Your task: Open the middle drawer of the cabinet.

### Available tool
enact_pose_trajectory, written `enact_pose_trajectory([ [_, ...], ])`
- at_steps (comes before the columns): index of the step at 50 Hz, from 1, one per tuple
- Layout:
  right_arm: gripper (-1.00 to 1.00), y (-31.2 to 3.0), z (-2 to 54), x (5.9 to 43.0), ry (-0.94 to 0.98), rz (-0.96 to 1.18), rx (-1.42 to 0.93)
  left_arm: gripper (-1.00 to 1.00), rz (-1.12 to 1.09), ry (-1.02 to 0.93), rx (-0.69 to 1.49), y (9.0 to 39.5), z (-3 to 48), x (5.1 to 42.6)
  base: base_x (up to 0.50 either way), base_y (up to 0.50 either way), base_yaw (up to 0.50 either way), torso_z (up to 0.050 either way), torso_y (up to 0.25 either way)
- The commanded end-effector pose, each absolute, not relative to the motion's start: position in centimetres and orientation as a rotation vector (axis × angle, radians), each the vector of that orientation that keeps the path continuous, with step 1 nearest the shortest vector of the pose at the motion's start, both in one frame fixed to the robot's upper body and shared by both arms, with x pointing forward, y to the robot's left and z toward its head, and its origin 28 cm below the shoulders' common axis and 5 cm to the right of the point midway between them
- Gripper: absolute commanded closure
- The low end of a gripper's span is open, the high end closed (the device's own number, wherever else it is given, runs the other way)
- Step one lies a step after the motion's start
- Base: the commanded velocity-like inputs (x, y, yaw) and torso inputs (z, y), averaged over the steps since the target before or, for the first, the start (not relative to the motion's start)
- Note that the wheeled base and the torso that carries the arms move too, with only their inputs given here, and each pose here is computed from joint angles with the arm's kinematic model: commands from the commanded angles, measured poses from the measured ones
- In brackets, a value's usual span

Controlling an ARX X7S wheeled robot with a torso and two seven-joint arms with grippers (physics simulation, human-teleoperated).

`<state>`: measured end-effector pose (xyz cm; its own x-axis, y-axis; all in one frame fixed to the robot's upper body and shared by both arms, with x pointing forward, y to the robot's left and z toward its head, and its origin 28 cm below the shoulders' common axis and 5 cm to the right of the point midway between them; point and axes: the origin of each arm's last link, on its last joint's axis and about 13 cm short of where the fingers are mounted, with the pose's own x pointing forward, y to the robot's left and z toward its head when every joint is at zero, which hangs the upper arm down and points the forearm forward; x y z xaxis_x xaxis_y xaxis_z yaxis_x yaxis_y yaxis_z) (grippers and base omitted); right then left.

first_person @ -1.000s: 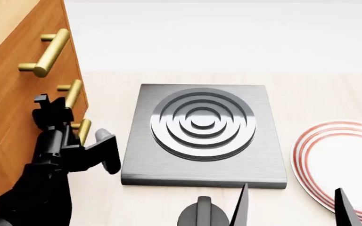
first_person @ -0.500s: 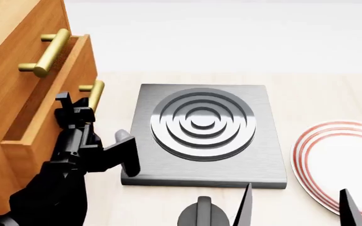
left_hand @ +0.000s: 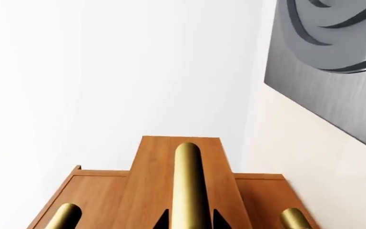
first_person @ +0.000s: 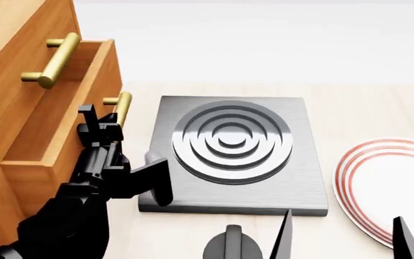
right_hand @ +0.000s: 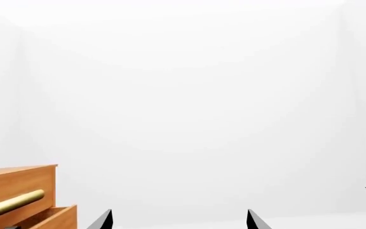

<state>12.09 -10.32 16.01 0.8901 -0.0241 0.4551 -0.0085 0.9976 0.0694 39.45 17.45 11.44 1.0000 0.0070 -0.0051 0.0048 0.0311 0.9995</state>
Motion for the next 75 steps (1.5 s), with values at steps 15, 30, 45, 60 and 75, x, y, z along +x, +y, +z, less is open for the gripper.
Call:
enact_pose_trajectory([
  [15,-1.00,-10.5,16.2,11.9,-0.481,-0.013,0.075,1.00,-0.166,-0.260,1.559,11.1,12.2,37.3,-0.01,0.00,0.00,0.000,0.001],
  [30,-1.00,-10.5,16.2,11.9,-0.482,-0.011,0.076,1.00,-0.234,-0.343,1.538,9.0,12.6,35.9,-0.01,0.00,0.00,0.000,0.003],
  [45,-1.00,-10.5,16.2,11.9,-0.482,-0.012,0.075,-1.00,-0.215,-0.388,1.438,8.4,13.7,35.9,0.00,0.00,0.00,0.000,0.003],
  [60,-1.00,-10.5,16.2,11.8,-0.481,-0.011,0.073,-1.00,-0.155,-0.181,0.814,8.1,21.2,38.6,0.00,0.00,0.00,0.000,0.000],
  [75,-1.00,-10.4,16.1,12.0,-0.476,-0.009,0.070,-1.00,-0.091,0.177,0.423,10.8,26.8,40.3,0.00,0.00,0.00,0.000,0.000],
])
